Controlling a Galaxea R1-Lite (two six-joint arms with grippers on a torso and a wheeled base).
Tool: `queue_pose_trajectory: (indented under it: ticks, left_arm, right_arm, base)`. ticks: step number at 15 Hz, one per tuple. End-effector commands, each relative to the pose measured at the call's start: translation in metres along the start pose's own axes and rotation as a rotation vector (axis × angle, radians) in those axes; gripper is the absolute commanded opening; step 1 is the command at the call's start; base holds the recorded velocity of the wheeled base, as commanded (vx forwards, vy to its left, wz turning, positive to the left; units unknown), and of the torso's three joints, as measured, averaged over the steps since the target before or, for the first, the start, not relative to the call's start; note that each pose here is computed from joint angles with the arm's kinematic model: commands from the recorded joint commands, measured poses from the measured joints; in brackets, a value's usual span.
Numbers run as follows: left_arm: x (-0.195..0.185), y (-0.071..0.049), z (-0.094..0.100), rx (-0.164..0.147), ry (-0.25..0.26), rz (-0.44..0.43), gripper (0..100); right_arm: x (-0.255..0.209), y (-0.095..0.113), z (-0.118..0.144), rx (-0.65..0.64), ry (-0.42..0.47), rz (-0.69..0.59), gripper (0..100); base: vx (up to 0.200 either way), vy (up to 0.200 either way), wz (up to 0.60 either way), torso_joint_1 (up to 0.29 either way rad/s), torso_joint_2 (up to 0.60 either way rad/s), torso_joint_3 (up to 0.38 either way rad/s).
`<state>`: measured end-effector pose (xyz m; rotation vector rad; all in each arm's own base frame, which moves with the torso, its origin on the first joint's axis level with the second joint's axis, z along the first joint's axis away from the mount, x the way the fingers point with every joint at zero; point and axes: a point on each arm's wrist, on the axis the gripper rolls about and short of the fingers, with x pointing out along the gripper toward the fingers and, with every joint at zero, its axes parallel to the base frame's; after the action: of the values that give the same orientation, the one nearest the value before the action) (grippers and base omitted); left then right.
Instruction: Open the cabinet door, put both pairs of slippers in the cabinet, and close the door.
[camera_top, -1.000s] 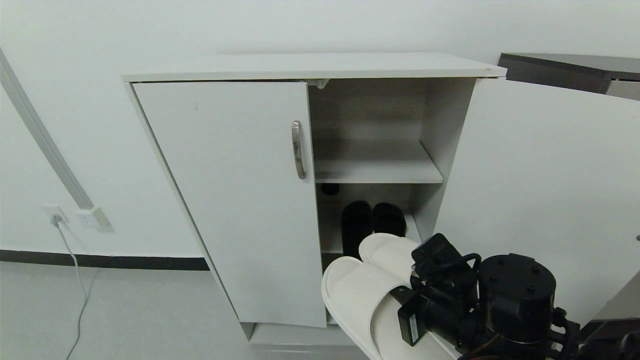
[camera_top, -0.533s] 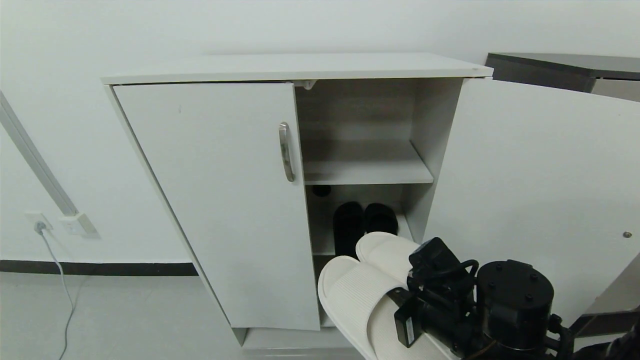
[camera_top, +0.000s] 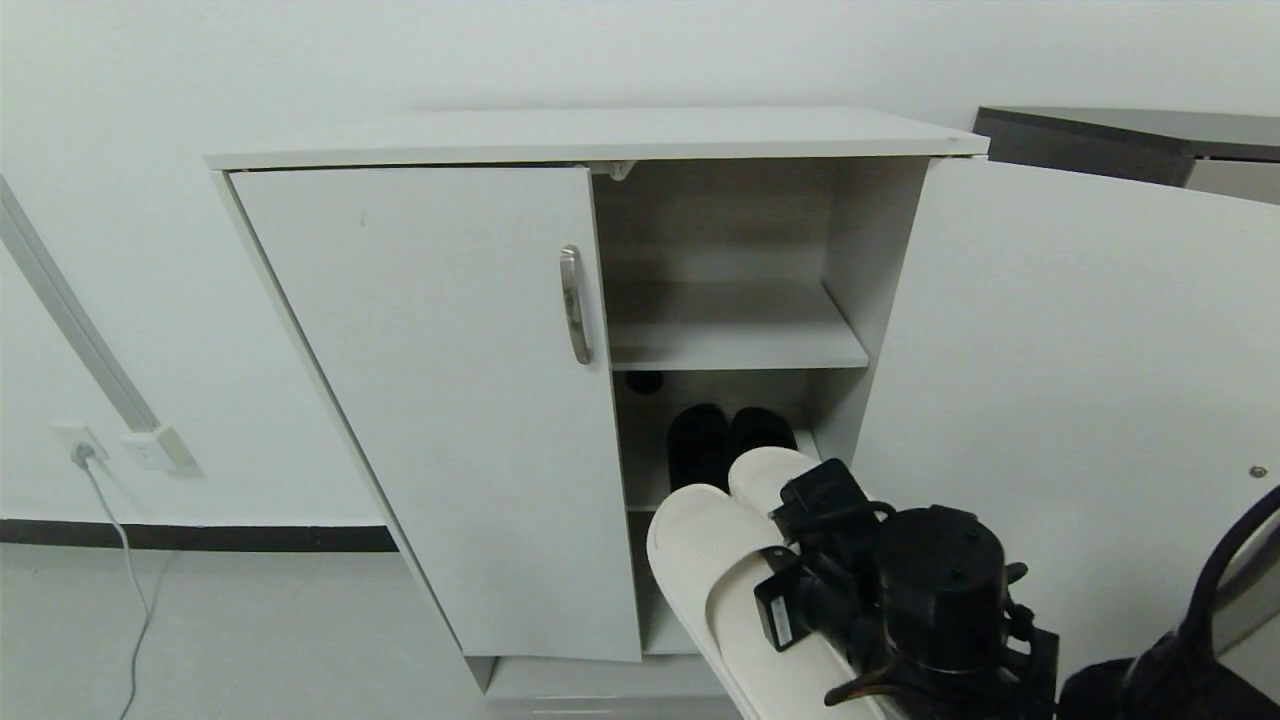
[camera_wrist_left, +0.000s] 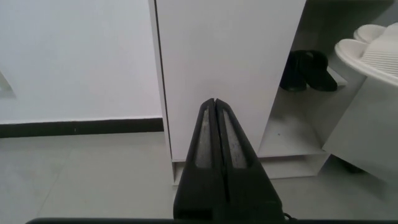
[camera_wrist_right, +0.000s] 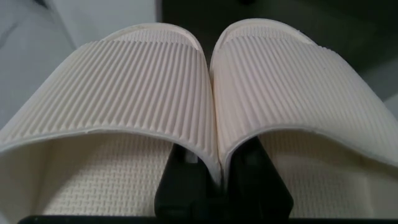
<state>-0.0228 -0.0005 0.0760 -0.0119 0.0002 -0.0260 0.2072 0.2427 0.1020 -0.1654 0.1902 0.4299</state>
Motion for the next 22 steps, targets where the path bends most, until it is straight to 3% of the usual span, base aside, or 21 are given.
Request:
queue_pose_trajectory:
  ticks: [1, 2, 4, 7, 9, 19, 22]
  left_arm:
    - [0.000, 0.000, 0.000, 0.000, 0.002, 0.000, 0]
    - [0.000, 0.000, 0.000, 0.000, 0.000, 0.000, 0]
    - [0.000, 0.000, 0.000, 0.000, 0.000, 0.000, 0]
    - [0.000, 0.000, 0.000, 0.000, 0.000, 0.000, 0]
    - [0.000, 0.000, 0.000, 0.000, 0.002, 0.000, 0]
    - [0.000, 0.000, 0.000, 0.000, 0.000, 0.000, 0]
    - [0.000, 0.000, 0.000, 0.001, 0.000, 0.000, 0]
  right_arm:
    - [0.010, 0.012, 0.028, 0.065, 0.027, -0.100, 0]
    - [0.009, 0.013, 0.032, 0.072, 0.048, -0.120, 0]
    - [-0.001, 0.018, 0.070, 0.133, 0.119, -0.185, 0]
    - [-0.004, 0.022, 0.116, 0.199, 0.057, -0.300, 0]
    - [-0.004, 0.022, 0.136, 0.215, 0.005, -0.308, 0]
    - [0.027, 0.014, 0.125, 0.196, 0.020, -0.368, 0]
    - [0.029, 0.015, 0.127, 0.196, 0.016, -0.366, 0]
  base:
    - [0.000, 0.000, 0.00, 0.000, 0.00, 0.000]
    - [0.000, 0.000, 0.00, 0.000, 0.00, 0.000]
    - [0.000, 0.000, 0.00, 0.000, 0.00, 0.000]
    - [0.000, 0.000, 0.00, 0.000, 0.00, 0.000]
    - [0.000, 0.000, 0.00, 0.000, 0.00, 0.000]
    - [0.000, 0.000, 0.00, 0.000, 0.00, 0.000]
    - [0.200, 0.000, 0.00, -0.001, 0.00, 0.007]
